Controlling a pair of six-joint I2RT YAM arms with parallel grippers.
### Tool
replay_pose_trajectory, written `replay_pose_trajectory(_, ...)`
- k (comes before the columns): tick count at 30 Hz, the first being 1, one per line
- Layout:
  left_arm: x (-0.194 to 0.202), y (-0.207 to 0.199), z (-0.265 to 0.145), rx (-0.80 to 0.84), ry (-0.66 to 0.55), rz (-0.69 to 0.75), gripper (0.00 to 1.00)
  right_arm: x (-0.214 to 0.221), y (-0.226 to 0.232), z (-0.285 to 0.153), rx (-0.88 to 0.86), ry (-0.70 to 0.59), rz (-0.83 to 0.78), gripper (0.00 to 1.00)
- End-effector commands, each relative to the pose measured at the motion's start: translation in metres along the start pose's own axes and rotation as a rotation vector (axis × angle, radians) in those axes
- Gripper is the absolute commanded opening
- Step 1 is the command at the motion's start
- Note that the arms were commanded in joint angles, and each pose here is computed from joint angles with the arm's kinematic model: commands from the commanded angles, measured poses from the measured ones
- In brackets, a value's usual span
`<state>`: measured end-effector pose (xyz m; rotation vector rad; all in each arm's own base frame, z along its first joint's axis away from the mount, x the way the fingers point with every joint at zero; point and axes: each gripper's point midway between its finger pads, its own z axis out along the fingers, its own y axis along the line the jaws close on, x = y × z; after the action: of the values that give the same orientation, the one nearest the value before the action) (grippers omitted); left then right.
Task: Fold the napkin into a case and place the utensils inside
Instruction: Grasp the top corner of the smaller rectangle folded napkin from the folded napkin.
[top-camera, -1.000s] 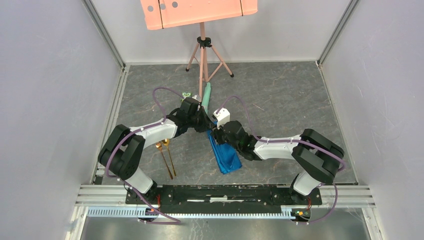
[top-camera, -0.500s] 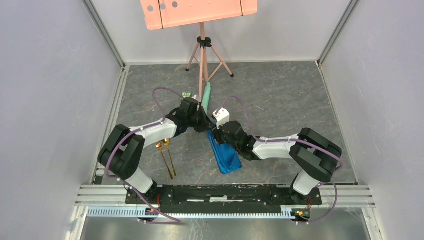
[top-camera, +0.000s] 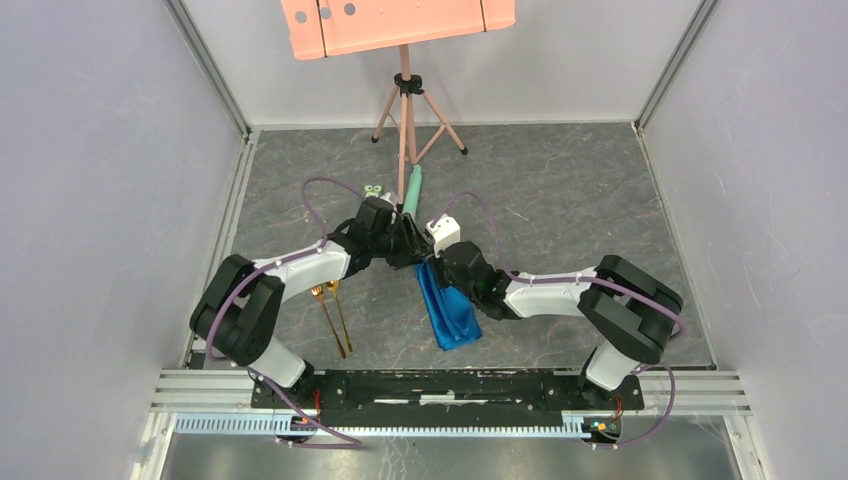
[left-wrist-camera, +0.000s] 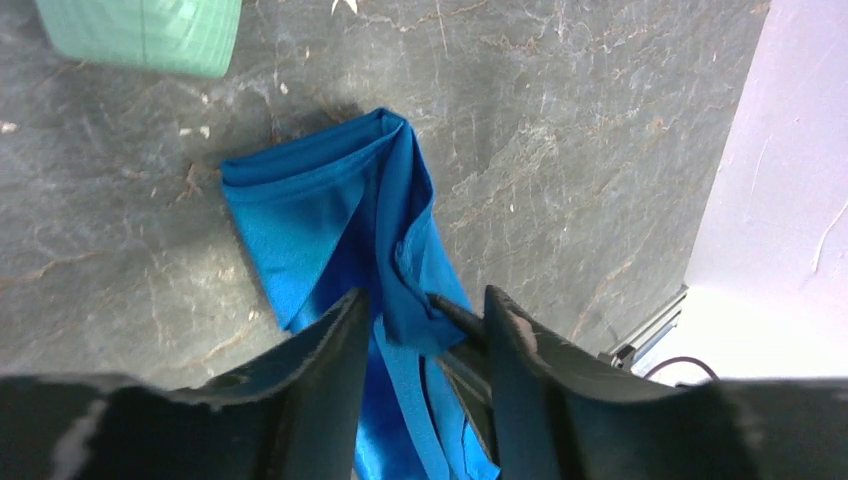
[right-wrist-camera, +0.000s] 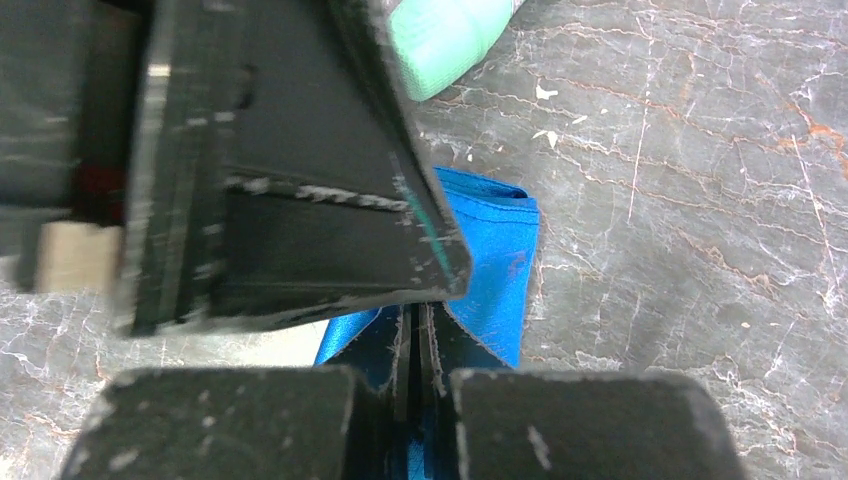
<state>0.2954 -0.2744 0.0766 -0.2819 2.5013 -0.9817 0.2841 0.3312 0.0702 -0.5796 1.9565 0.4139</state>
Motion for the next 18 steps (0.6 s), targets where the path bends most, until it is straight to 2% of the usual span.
replay_pose_trajectory(1, -0.017, -0.007, -0.023, 0.013, -0.11, 0.093, 0.58, -0.027, 0.004, -0.006, -0.007, -0.062, 0.057, 0.0)
replay_pose_trajectory(7, -0.033, 0.033, -0.046, -0.141, -0.291, 0.162, 0.58, -0.034, 0.004, -0.011, -0.009, -0.068, 0.086, 0.0)
replay_pose_trajectory(9, -0.037, 0.035, -0.046, -0.121, -0.338, 0.217, 0.58, -0.037, 0.005, -0.011, -0.024, -0.072, 0.102, 0.0)
replay_pose_trajectory(18, -0.021, 0.026, -0.035, -0.08, -0.37, 0.588, 0.53, -0.035, 0.008, -0.008, -0.086, -0.065, 0.154, 0.0)
